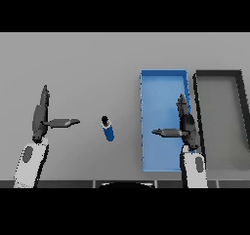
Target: Pick up the blue pipe and place it into the blue bin.
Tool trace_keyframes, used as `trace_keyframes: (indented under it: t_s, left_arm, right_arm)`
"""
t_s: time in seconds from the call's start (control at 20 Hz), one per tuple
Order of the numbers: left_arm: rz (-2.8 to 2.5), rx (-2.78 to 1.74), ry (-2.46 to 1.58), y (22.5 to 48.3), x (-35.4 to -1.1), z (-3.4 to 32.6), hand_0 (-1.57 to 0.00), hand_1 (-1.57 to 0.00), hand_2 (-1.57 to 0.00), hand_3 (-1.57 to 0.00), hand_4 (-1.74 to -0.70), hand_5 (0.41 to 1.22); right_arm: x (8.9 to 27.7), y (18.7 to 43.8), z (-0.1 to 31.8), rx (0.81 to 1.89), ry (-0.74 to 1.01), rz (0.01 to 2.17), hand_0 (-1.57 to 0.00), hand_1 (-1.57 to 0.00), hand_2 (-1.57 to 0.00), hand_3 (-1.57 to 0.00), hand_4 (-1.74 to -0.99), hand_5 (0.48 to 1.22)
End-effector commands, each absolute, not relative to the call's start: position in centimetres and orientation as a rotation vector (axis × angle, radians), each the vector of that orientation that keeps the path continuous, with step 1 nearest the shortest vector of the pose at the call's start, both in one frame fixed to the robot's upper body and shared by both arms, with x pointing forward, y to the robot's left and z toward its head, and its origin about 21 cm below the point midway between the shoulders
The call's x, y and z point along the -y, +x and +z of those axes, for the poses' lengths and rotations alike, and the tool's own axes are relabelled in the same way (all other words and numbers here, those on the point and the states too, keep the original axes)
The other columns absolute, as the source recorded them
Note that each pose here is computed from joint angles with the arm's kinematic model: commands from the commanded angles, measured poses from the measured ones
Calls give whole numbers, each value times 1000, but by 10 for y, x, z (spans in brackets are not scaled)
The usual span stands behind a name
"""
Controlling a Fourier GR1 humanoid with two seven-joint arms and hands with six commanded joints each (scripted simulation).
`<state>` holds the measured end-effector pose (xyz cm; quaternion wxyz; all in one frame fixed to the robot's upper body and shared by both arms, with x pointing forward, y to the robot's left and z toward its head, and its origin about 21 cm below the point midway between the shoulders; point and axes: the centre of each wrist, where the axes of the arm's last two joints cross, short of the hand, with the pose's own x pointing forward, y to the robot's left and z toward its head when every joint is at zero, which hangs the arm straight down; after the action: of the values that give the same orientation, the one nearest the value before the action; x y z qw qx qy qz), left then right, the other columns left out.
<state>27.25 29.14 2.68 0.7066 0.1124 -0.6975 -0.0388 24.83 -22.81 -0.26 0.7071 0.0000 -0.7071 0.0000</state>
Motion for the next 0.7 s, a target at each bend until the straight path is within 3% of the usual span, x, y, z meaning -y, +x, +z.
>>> trace_keyframes:
  t_s: [0.0, 0.25, 0.4, 0.65]
  left_arm:
    - [-86, 1554, 250, 273, -292, 27, 1, 1, 1, 1, -967, 594]
    - [-81, 1558, 246, 277, -292, 30, 1, 1, 1, 1, -967, 594]
    - [-439, 1557, 128, 271, -321, 38, 1, 1, 1, 1, -970, 596]
    - [-550, 1561, 59, 269, -327, 39, 1, 1, 1, 1, -965, 593]
  right_arm:
    - [228, 249, -3, 1571, 0, -1, 1, 1, 1, 1, -1210, 594]
    - [228, 252, 0, 1571, -2, 5, 1, 1, 1, 1, -1210, 594]
    - [240, 241, 9, 1663, -128, 332, 1, 1, 1, 1, -1198, 589]
    - [236, 234, 12, 1651, -155, 404, 1, 1, 1, 1, -1187, 585]
